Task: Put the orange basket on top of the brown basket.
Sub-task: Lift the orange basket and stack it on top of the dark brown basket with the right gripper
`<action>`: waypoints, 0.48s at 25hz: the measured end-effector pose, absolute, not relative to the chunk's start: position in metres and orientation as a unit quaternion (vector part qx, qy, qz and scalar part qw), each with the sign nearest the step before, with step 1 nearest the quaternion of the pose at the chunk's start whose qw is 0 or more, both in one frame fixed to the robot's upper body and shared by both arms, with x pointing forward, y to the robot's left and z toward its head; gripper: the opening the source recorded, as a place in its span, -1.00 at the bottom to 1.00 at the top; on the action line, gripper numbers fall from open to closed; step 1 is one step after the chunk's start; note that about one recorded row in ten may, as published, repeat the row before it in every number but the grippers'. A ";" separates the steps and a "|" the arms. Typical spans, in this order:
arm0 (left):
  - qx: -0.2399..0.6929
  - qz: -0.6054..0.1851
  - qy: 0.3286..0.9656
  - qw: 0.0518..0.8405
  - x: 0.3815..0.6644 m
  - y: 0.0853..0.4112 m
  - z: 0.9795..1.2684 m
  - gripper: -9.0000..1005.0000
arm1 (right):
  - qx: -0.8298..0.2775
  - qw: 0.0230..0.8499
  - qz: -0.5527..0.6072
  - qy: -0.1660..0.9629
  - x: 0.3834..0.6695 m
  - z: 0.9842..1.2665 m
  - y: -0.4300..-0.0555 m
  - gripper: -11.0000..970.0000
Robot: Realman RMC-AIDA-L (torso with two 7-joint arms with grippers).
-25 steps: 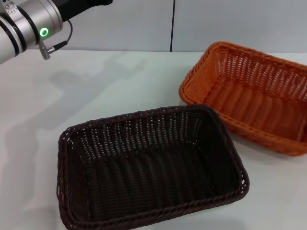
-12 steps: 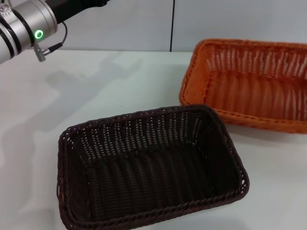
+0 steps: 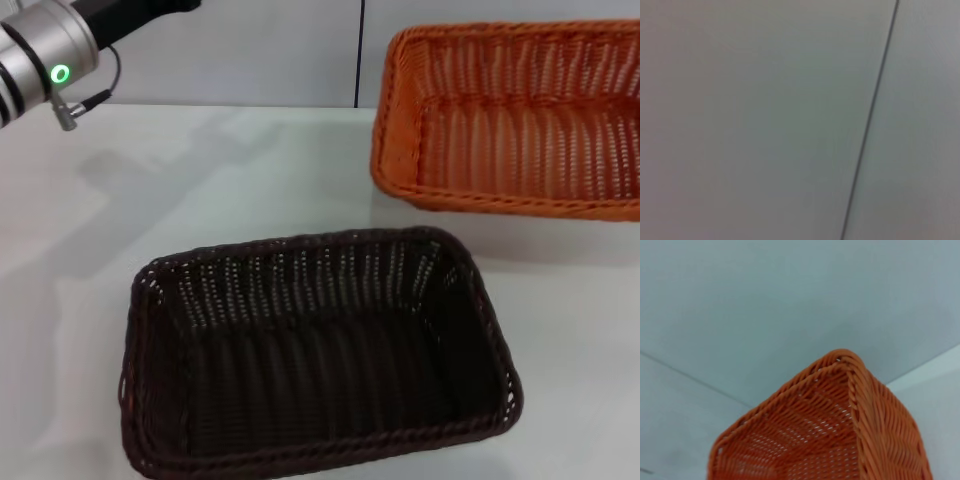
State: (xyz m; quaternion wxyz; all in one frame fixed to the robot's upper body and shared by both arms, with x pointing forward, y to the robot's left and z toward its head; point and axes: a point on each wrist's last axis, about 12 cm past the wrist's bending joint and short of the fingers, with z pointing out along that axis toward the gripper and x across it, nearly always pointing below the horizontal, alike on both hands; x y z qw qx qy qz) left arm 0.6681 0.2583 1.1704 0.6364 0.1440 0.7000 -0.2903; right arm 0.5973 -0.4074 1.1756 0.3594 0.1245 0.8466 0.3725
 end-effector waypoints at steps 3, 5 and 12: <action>0.135 -0.289 0.699 0.640 0.668 0.263 1.171 0.65 | 0.125 0.373 0.360 0.846 0.599 1.181 -0.412 -0.41; 0.132 -0.288 0.699 0.642 0.668 0.265 1.171 0.65 | 0.127 0.385 0.354 0.843 0.600 1.185 -0.414 -0.41; 0.123 -0.283 0.699 0.645 0.669 0.268 1.171 0.65 | 0.113 0.429 0.385 0.809 0.604 1.200 -0.411 -0.41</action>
